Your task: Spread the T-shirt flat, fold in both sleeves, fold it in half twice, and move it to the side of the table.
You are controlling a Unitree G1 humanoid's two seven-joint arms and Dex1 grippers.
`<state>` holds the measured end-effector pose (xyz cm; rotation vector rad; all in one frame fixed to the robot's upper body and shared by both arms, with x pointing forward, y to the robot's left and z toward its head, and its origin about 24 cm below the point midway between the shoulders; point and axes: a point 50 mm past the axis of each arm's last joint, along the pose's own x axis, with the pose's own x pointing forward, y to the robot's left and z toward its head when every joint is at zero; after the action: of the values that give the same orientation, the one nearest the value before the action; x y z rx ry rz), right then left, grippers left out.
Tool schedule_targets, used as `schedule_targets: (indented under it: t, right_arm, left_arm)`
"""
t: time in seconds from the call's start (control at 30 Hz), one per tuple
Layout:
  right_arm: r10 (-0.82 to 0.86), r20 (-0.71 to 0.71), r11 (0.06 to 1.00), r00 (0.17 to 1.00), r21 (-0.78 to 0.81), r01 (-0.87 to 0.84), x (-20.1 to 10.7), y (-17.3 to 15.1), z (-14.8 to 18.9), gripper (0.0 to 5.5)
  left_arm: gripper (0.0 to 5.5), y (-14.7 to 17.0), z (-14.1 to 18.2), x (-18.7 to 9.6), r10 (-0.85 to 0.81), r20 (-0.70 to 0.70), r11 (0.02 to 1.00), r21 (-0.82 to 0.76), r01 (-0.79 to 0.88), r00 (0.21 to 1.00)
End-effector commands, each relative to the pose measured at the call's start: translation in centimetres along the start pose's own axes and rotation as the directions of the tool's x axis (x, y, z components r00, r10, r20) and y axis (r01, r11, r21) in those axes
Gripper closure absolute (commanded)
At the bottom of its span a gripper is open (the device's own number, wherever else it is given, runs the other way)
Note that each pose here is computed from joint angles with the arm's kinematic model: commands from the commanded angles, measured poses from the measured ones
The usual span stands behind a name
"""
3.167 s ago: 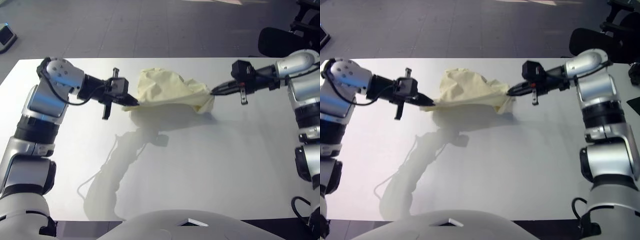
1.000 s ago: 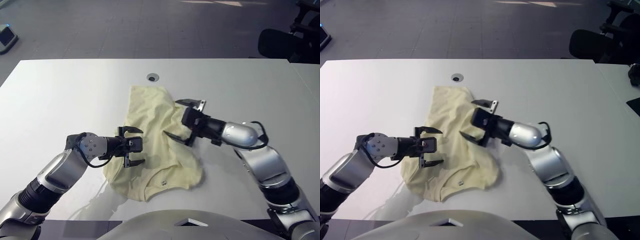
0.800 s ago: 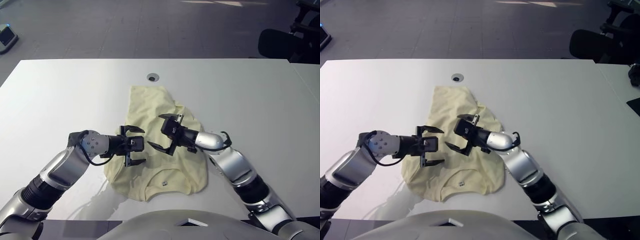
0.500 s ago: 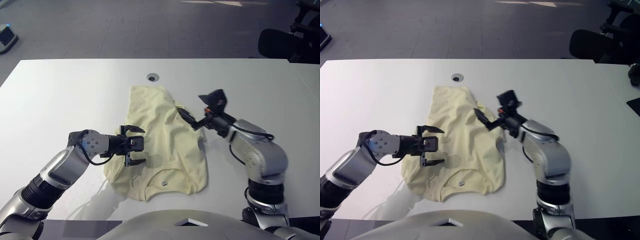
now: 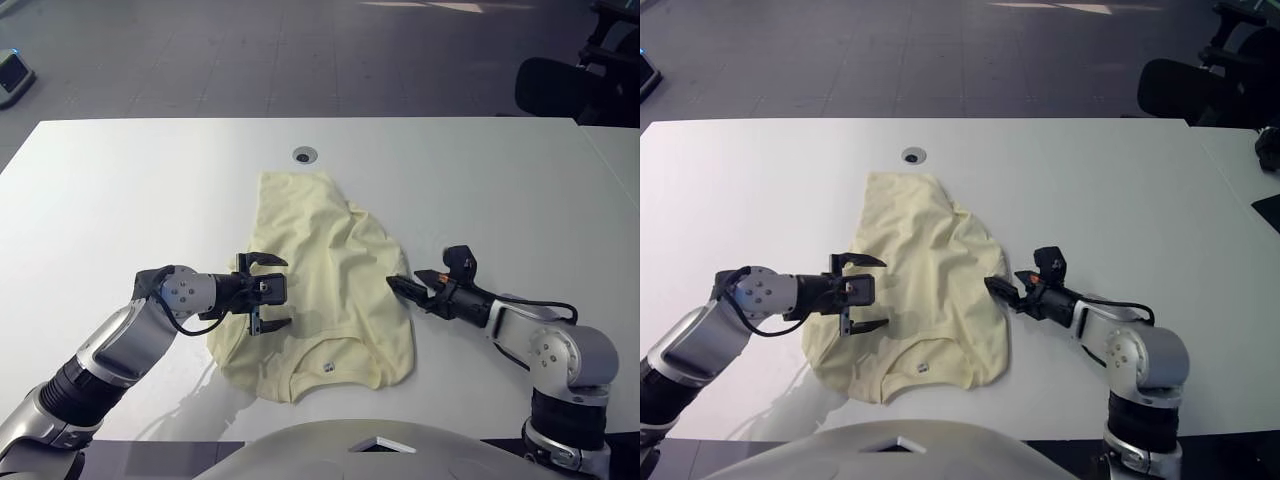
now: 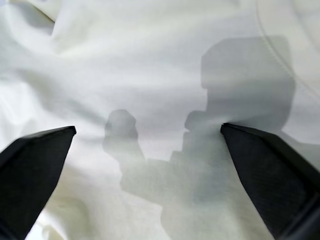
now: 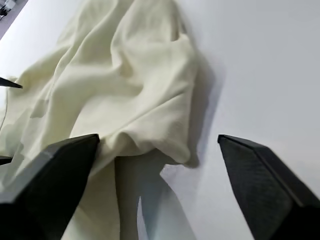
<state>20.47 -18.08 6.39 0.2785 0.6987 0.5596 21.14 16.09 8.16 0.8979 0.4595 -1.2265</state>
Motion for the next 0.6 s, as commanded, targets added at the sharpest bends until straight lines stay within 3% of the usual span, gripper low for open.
schedule_targets:
  t: [0.03, 0.6]
  right_arm:
    - [-0.032, -0.044, 0.998, 0.999, -0.059, 0.030, 0.2, -0.3, -0.9, 1.93]
    - [-0.048, 0.000, 0.996, 0.999, -0.073, 0.048, 0.9, -0.5, 0.6, 4.78]
  left_arm:
    - [0.10, -1.6, -1.8, 0.8, -0.097, -0.089, 0.994, -0.057, 0.092, 0.991]
    - [0.10, -2.1, -1.6, 1.2, -0.084, -0.078, 0.994, -0.073, 0.078, 0.993]
